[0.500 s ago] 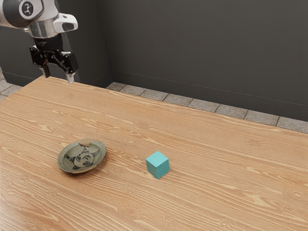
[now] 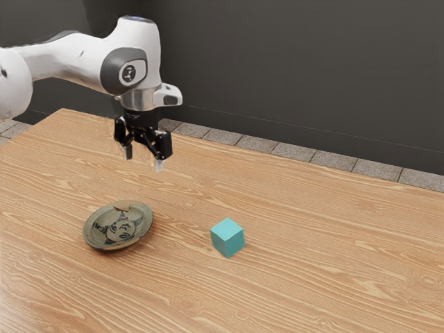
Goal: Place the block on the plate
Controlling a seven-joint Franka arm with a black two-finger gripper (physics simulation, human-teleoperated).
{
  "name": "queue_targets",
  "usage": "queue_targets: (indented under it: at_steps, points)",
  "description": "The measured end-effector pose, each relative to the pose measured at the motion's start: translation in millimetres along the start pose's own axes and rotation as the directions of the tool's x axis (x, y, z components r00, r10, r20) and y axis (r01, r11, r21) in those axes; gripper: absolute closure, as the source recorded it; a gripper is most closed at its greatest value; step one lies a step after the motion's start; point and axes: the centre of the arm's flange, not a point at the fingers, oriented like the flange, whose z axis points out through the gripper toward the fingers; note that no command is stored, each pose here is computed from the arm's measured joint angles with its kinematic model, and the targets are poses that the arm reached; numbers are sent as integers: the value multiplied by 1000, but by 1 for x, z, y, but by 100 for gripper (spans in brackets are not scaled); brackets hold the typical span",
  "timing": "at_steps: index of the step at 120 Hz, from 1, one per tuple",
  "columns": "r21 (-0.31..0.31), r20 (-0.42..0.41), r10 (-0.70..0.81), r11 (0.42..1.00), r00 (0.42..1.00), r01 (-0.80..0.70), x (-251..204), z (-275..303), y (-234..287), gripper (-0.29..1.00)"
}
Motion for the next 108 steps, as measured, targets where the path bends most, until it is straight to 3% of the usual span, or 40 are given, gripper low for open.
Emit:
queue_targets:
  at_steps: [18, 47, 77, 108]
  points:
    - [-26, 0, 97, 995, 995, -97, 27, 45, 68, 0]
    - [-59, 19, 245, 968, 969, -244, 30, 126, 154, 0]
    - [-66, -54, 280, 957, 958, -283, 51, 148, 171, 0]
    - [-89, -72, 284, 953, 956, -290, 68, 174, 181, 0]
